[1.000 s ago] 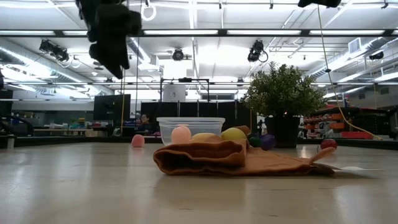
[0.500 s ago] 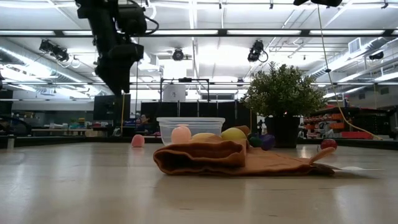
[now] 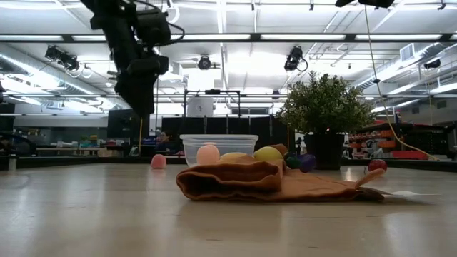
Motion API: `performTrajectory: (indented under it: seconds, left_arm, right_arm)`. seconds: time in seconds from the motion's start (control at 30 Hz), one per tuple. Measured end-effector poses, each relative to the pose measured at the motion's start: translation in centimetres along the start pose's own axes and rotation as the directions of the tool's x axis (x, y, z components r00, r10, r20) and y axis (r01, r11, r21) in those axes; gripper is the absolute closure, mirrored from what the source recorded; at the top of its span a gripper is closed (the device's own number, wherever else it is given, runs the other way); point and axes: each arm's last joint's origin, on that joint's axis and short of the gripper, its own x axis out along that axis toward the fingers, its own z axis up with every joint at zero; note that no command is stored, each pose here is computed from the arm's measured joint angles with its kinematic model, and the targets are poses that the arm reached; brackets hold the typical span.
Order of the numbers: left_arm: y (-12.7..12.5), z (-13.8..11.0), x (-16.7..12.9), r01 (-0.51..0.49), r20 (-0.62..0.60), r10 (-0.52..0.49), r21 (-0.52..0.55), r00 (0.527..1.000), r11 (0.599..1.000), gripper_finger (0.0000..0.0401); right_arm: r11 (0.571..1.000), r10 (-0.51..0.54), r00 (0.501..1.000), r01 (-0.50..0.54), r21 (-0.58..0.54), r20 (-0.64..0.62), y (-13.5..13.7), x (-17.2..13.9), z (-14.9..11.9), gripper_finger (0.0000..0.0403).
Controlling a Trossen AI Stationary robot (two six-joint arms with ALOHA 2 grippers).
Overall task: Pick and placing Produce into tupperware
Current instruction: Put the pink peach into the transparent bin
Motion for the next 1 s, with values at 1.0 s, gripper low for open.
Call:
performTrajectory:
  seconds: [1.0]
  left_arm:
    - [-0.3,-2.7,7.8,0.028,-0.019,-0.031,-0.170,0.999,0.985,0.0031]
  right_arm:
    - [0.998,0.017,0.999,-0.019,0.062,0.028,0.0,0.1,0.5,0.0320]
